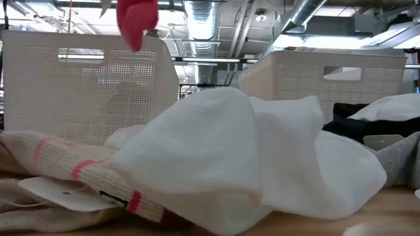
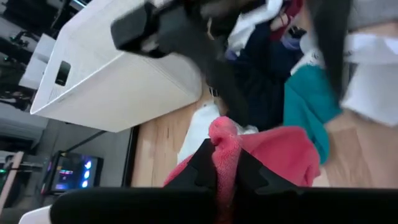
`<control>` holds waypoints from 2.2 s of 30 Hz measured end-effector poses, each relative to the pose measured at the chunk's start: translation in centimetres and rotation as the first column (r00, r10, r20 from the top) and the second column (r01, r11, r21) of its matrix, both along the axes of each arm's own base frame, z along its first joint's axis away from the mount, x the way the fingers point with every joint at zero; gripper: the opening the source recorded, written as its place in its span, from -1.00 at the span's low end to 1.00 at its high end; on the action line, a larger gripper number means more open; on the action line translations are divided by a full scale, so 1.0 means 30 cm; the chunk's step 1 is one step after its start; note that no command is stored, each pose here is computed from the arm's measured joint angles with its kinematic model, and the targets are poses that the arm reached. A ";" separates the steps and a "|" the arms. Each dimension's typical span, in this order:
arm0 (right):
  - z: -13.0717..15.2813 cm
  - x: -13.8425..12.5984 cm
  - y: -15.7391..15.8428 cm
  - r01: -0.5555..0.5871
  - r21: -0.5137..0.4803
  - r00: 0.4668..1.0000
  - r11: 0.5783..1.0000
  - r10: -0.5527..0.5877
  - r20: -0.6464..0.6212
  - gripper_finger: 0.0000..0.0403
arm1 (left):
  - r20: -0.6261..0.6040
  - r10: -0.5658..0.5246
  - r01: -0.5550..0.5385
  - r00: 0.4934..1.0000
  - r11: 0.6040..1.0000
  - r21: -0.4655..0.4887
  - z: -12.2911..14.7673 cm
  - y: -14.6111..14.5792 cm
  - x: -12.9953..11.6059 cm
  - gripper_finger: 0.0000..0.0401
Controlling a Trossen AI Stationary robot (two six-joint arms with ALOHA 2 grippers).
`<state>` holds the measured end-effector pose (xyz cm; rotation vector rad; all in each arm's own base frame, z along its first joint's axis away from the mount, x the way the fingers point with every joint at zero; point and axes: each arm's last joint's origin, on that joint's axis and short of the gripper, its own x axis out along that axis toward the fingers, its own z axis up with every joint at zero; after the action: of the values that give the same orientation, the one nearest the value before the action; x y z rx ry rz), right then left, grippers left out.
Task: Sort clothes
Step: Put the pink sock into the left white bin
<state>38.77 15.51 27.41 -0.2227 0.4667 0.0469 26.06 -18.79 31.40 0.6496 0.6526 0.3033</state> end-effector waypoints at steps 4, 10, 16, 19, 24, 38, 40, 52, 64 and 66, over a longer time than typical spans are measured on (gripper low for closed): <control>-0.010 0.003 -0.018 0.108 -0.031 0.993 0.994 -0.107 0.041 0.40 | 0.020 0.021 -0.021 1.000 1.000 -0.015 0.022 0.016 0.017 -0.97; -0.037 0.005 -0.043 0.206 -0.025 0.975 0.978 -0.203 0.087 0.40 | 0.033 0.031 -0.031 0.999 0.999 -0.021 0.033 0.027 0.030 -0.97; -0.039 0.007 -0.051 0.228 -0.031 0.970 0.973 -0.224 0.096 0.39 | 0.049 0.007 -0.006 0.999 0.999 -0.032 0.040 0.019 0.039 -0.97; -0.032 0.010 -0.050 0.223 -0.031 0.969 0.974 -0.218 0.117 0.34 | 0.056 -0.008 0.011 0.998 0.999 -0.045 0.044 0.014 0.044 -0.97; -0.026 0.014 -0.052 0.219 -0.041 0.968 0.975 -0.212 0.133 0.10 | 0.066 -0.015 0.019 0.998 0.999 -0.050 0.048 0.012 0.048 -0.97; -0.028 0.015 -0.056 0.190 -0.103 0.977 0.976 -0.177 0.123 -0.95 | 0.065 -0.036 0.042 0.997 0.995 -0.095 0.047 0.004 0.049 -0.79; -0.031 0.014 -0.056 0.189 -0.108 0.978 0.976 -0.176 0.115 -0.96 | 0.057 -0.038 0.043 0.998 0.994 -0.097 0.048 0.001 0.036 -0.67; -0.026 0.013 -0.066 0.183 -0.144 0.980 0.973 -0.168 0.108 -0.99 | -0.010 0.051 -0.052 0.999 0.971 -0.235 0.064 0.004 -0.131 -0.16; 0.068 -0.006 -0.132 0.216 -0.148 0.966 0.965 -0.190 0.173 -1.00 | -0.105 0.109 -0.138 0.988 0.932 -0.334 -0.101 -0.046 -0.245 -0.15; 0.097 -0.017 -0.145 0.213 -0.137 0.964 0.968 -0.185 0.190 -1.00 | -0.110 0.134 -0.163 0.985 0.927 -0.337 -0.140 -0.044 -0.261 -0.15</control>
<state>38.25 11.16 30.31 -0.3297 0.3145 -0.2064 18.23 -20.12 27.19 0.2770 0.8172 0.2934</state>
